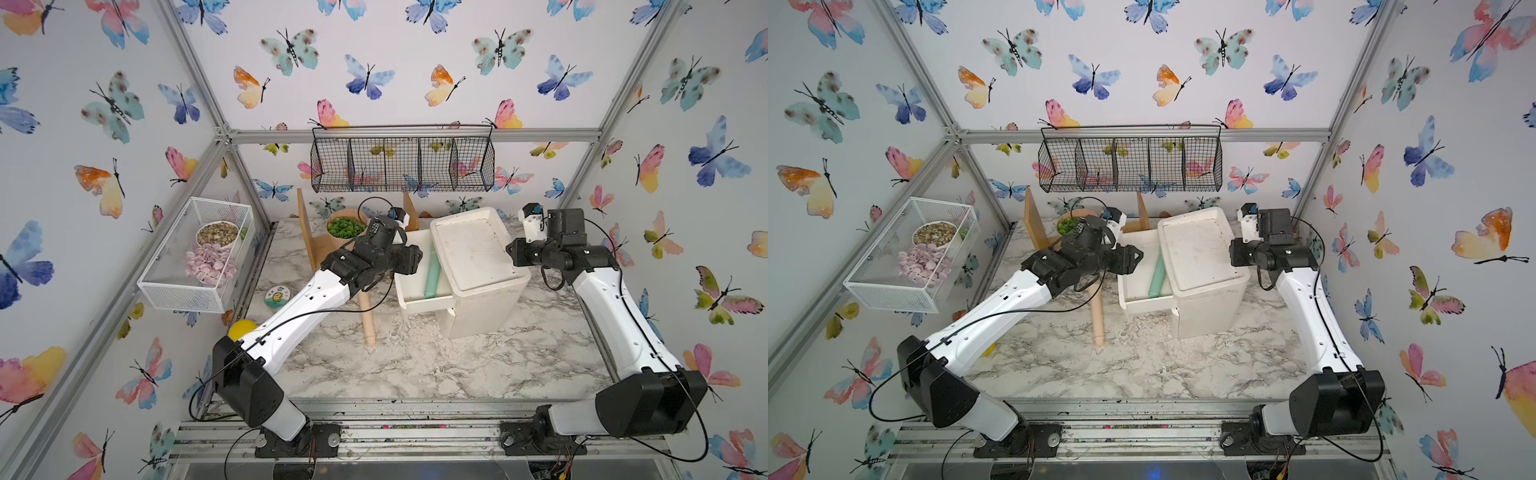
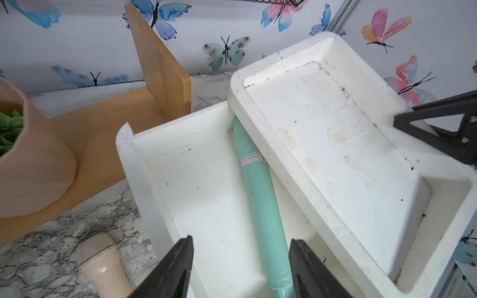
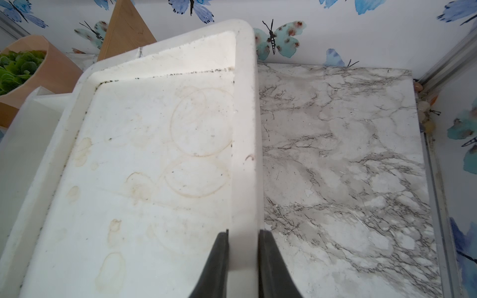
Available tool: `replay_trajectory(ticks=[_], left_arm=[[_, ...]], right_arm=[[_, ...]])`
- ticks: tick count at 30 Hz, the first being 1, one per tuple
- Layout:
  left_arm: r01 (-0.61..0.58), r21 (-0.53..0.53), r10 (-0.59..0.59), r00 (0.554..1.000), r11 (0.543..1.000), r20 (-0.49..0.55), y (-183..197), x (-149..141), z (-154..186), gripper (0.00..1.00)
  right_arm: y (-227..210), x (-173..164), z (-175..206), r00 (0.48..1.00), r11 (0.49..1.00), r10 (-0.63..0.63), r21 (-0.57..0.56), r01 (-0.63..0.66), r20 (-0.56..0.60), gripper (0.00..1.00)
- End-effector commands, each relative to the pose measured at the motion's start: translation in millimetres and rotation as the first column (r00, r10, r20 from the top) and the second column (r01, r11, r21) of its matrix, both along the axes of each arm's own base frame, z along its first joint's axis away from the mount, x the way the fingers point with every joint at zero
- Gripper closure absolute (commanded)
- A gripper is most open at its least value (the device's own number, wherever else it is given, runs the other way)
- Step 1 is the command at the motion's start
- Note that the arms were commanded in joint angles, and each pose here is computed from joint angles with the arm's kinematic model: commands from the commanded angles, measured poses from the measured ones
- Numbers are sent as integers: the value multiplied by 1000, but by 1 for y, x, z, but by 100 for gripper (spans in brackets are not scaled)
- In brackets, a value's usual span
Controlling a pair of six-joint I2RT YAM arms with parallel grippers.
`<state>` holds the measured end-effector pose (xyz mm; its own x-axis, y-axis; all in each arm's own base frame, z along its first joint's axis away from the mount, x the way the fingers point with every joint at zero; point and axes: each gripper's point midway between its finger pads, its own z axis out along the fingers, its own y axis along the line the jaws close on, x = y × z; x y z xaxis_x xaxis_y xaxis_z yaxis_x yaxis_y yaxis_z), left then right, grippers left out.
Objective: Take the microphone out of the drawer
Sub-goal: Pick up the microphone from the drawer.
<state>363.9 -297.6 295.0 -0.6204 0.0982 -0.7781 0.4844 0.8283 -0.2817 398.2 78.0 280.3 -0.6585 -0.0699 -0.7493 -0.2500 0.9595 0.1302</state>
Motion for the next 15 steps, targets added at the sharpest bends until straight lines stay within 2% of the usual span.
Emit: replay_trajectory(ticks=[1, 7, 15], left_arm=[[100, 34, -97, 992, 994, -86, -15, -14, -18, 36], [165, 103, -146, 974, 981, -174, -35, -24, -52, 37], [192, 137, -160, 963, 972, -219, -52, -27, -77, 37]], right_arm=[[17, 5, 28, 995, 993, 49, 102, -58, 87, 94], [18, 6, 31, 993, 992, 50, 112, -62, 103, 94], [19, 5, 27, 994, 991, 55, 116, -66, 97, 94]])
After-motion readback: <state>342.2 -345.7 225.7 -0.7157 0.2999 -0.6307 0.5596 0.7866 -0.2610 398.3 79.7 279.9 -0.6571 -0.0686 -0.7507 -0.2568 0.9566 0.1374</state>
